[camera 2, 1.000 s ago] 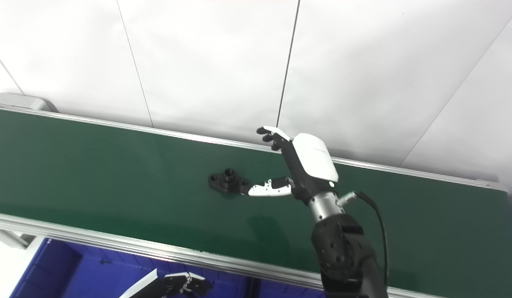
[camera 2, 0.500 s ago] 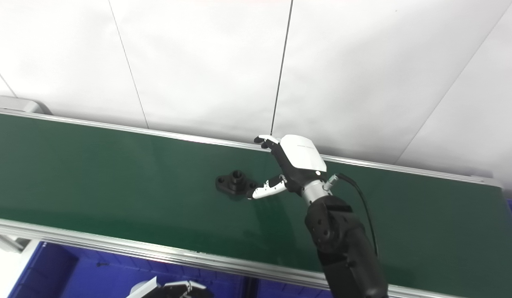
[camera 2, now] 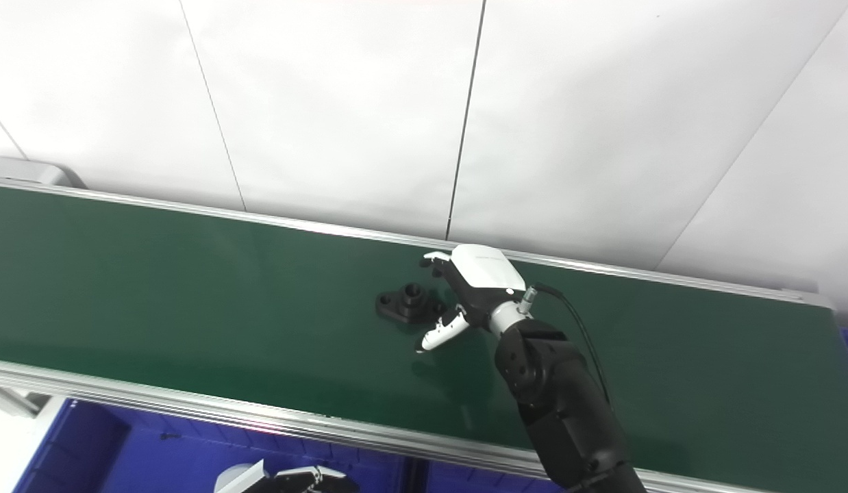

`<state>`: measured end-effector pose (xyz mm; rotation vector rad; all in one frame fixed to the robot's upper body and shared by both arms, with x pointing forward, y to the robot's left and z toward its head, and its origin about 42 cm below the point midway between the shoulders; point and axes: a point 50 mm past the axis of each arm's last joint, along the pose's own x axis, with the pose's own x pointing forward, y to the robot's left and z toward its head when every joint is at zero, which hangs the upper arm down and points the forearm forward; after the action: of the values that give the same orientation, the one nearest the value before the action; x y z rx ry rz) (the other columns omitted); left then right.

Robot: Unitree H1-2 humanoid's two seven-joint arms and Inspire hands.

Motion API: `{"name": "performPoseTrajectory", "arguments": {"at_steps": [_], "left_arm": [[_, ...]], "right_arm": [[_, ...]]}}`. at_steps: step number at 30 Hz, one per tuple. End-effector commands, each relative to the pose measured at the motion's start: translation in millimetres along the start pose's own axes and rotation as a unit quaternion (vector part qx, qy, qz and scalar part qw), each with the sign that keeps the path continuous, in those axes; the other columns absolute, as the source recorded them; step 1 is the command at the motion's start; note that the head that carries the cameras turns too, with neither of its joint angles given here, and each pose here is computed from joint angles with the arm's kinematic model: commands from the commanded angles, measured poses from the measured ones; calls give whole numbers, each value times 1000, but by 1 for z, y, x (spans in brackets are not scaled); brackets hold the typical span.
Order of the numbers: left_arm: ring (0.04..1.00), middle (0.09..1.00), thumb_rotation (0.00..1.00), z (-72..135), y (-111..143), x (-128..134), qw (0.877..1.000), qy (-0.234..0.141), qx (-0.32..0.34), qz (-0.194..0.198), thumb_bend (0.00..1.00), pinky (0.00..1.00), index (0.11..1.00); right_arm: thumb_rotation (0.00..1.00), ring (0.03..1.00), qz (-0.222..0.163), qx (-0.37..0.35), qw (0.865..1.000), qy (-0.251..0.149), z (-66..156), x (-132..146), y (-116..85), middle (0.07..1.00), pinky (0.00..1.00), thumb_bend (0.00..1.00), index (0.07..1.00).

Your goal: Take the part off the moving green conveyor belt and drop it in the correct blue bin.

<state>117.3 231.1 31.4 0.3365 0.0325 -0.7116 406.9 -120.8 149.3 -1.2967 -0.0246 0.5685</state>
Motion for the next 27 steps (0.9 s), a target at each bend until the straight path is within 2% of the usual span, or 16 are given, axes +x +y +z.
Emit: {"name": "performPoseTrajectory", "arguments": {"at_steps": [1, 9, 12, 13, 14, 15, 16, 17, 18, 19, 20, 22, 23, 25, 27], "left_arm": [[779, 809, 187, 9, 3, 0, 1000, -29, 3, 8, 946, 702, 778], [786, 815, 175, 13, 1, 0, 999, -35, 2, 12, 947, 712, 780], [787, 816, 186, 14, 0, 0, 999, -37, 6, 15, 948, 714, 785], [786, 816, 186, 15, 0, 1, 999, -38, 5, 16, 948, 714, 787], [788, 817, 186, 15, 0, 1, 999, -39, 5, 17, 948, 715, 789], [788, 818, 186, 16, 0, 1, 999, -40, 4, 18, 949, 716, 790], [788, 818, 185, 16, 0, 1, 999, -41, 3, 19, 949, 716, 790], [788, 817, 183, 17, -1, 1, 999, -42, 1, 20, 949, 716, 790], [789, 816, 180, 17, -1, 2, 999, -43, -1, 23, 952, 718, 790], [789, 814, 175, 18, -1, 2, 999, -44, -1, 25, 956, 719, 789], [790, 815, 177, 18, -1, 2, 999, -45, -2, 27, 957, 723, 791], [791, 815, 177, 19, -1, 3, 998, -47, -5, 28, 957, 726, 792], [792, 816, 177, 19, -1, 3, 998, -48, -6, 29, 957, 727, 792], [796, 819, 185, 20, -2, 3, 998, -49, -8, 30, 955, 734, 795], [799, 823, 190, 20, -2, 3, 998, -50, -8, 31, 954, 740, 797]], "right_arm": [[276, 769, -30, -11, 999, -8, 10, 7, -25, 801, 683, 833, 846], [273, 754, -9, -22, 1000, -9, 12, 10, -16, 796, 654, 826, 843], [227, 700, -1, -24, 1000, -19, 10, 10, -9, 774, 582, 807, 818], [208, 671, -2, -25, 999, -25, 10, 10, -6, 758, 548, 800, 807], [142, 574, -2, -25, 999, -29, 9, 10, -4, 671, 465, 766, 778], [118, 541, -2, -25, 999, -34, 9, 9, -1, 641, 437, 755, 768], [60, 447, -1, -25, 999, -37, 9, 9, 1, 562, 364, 662, 757], [31, 384, 0, -23, 999, -41, 9, 8, 4, 520, 316, 615, 747], [12, 306, 0, -22, 999, -46, 9, 8, 6, 490, 251, 584, 726], [5, 282, 1, -27, 998, -53, 9, 8, 11, 478, 229, 571, 707], [1, 315, 2, -35, 998, -59, 9, 7, 15, 478, 248, 550, 617], [0, 369, 1, -49, 997, -67, 9, 6, 20, 463, 286, 533, 559], [0, 392, 3, -56, 996, -69, 10, 5, 23, 454, 302, 527, 543], [0, 398, 7, -70, 995, -70, 11, 3, 27, 506, 335, 516, 519], [0, 380, 11, -85, 994, -70, 11, 2, 30, 488, 305, 513, 528]]}}
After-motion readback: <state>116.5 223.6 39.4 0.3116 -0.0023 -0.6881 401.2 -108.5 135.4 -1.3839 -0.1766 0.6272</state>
